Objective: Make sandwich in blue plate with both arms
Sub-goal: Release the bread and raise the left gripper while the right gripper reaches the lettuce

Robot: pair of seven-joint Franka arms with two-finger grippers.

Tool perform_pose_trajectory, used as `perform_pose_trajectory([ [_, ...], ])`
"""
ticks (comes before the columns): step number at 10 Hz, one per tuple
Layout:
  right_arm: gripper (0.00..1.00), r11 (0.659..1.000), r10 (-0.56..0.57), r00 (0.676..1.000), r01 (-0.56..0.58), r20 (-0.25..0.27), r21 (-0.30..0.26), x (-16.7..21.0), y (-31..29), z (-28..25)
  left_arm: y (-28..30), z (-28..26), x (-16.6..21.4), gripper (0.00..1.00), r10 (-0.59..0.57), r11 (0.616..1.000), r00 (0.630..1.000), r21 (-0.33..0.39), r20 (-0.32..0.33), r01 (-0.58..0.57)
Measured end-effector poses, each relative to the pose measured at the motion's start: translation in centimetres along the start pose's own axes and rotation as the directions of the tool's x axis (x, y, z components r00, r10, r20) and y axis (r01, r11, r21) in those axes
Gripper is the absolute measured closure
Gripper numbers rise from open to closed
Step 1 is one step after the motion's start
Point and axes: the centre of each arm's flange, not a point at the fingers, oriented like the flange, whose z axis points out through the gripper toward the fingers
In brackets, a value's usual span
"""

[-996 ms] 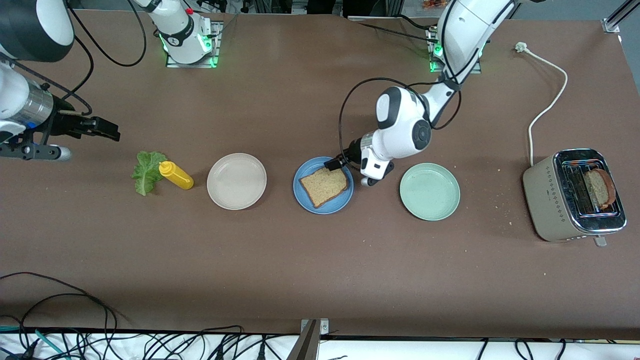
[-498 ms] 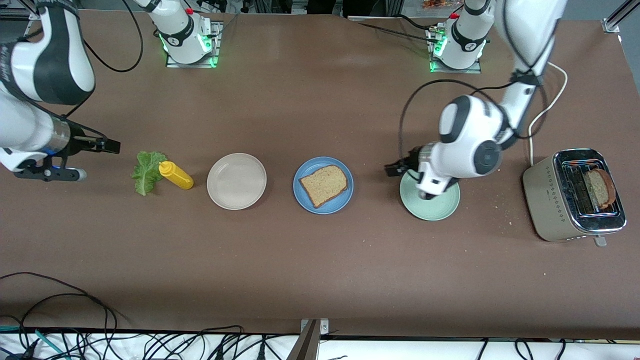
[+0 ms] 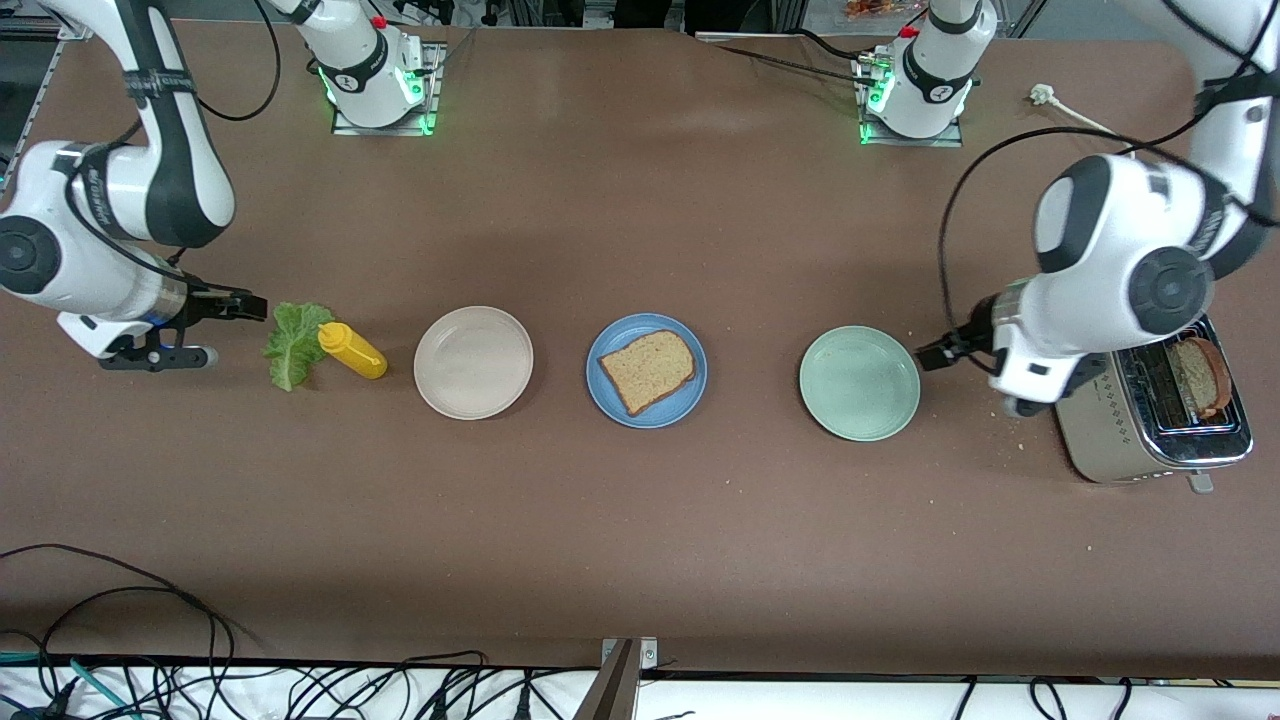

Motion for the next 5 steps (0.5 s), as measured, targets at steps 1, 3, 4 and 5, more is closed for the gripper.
perform_pose_trajectory([
  [1, 0.0, 1.0, -0.01, 1.0, 0.01, -0.015, 0.002, -0.1, -0.3, 2.5, -1.3, -2.4, 0.7, 0.0, 0.032, 0.999, 0.999, 0.017, -0.038, -0.031],
  [3, 0.0, 1.0, -0.019, 1.0, 0.019, -0.023, 0.007, 0.1, -0.7, 7.2, -3.8, -7.2, 1.7, 0.0, 0.121, 0.993, 0.988, 0.001, -0.093, -0.121],
  [4, 0.0, 1.0, -0.017, 1.0, 0.018, -0.025, 0.009, 0.3, -0.4, 9.1, -4.6, -8.9, 1.7, 0.0, 0.17, 0.985, 0.979, -0.005, -0.114, -0.172],
  [5, 0.0, 1.0, -0.01, 1.0, 0.01, -0.019, 0.013, 0.5, -0.1, 10.6, -5.0, -10.0, 1.6, 0.0, 0.203, 0.979, 0.97, -0.008, -0.132, -0.206],
])
